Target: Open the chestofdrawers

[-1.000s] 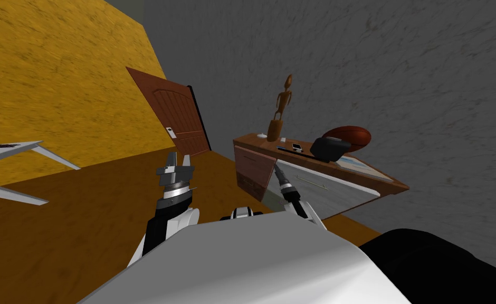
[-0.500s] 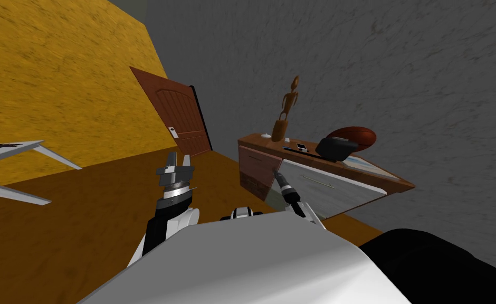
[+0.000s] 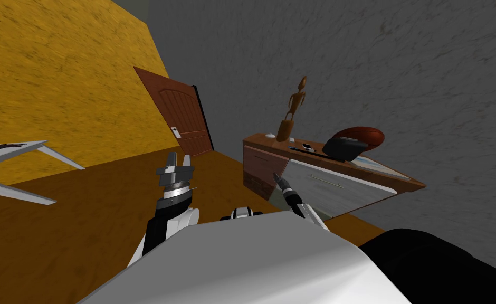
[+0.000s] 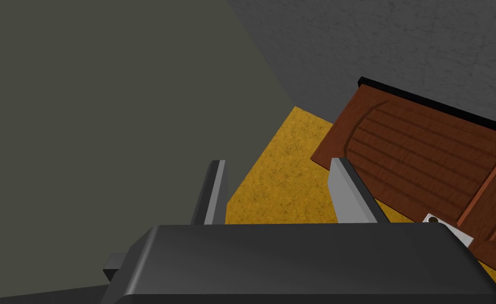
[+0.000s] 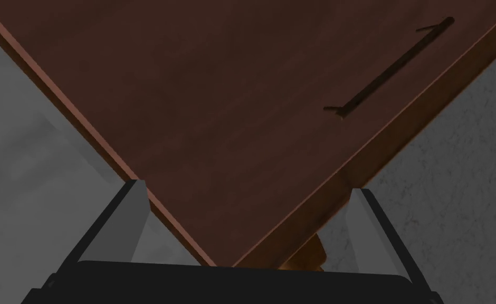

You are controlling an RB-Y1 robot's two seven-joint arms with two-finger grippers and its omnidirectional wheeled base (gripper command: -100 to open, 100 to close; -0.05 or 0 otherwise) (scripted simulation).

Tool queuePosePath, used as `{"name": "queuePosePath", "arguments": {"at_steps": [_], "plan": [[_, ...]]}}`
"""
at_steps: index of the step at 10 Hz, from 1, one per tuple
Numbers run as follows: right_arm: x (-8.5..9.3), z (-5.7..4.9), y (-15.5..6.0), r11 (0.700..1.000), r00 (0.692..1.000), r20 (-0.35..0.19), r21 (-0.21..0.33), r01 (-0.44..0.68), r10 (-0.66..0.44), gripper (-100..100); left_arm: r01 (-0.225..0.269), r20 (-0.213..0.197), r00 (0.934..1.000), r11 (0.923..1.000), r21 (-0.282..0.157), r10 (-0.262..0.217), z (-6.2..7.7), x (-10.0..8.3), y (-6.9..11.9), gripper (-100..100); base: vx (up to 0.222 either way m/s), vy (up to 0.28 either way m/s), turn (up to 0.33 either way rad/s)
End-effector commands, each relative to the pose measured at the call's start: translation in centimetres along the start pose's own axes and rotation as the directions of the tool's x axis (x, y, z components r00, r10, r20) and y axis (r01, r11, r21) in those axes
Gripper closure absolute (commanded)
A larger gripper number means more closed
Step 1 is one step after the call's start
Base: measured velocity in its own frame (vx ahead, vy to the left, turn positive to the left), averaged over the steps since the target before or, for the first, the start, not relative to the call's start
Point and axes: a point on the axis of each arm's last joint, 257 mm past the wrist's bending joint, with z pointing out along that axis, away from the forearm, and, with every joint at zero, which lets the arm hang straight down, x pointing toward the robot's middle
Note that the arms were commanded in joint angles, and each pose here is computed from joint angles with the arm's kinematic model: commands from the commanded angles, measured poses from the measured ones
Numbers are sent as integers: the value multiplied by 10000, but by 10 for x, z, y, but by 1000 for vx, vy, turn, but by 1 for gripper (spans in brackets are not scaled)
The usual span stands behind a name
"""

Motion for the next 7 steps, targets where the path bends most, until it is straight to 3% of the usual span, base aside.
{"name": "queuePosePath", "arguments": {"at_steps": [1,2,3,4,5,6,7], "plan": [[13,-4,-35,9881,9914,-449,881,1262,-1226,-100,-1,0,10000,10000,0,1,0,0,0,0,25,181,8],[13,-4,-35,9836,9869,-468,867,1579,-1543,-100,0,0,10000,10000,-1,0,0,0,0,0,36,162,-6],[18,-8,-58,9654,9739,-789,1371,2218,-2126,-100,0,0,10000,10000,0,0,0,0,0,0,13,176,10],[18,-8,-58,9583,9668,-811,1359,2515,-2422,-100,0,0,10000,10000,0,0,0,0,0,0,5,132,0],[21,-12,-81,9314,9477,-1153,1828,3147,-2976,-100,-1,0,10000,10000,0,1,0,0,0,0,9,115,13],[20,-12,-80,9224,9385,-1174,1799,3417,-3247,-100,-1,0,10000,10000,0,1,0,0,0,0,1,114,3],[21,-17,-102,8882,9140,-1528,2219,4023,-3758,-100,-1,0,10000,10000,0,1,0,0,0,0,22,138,16]]}}
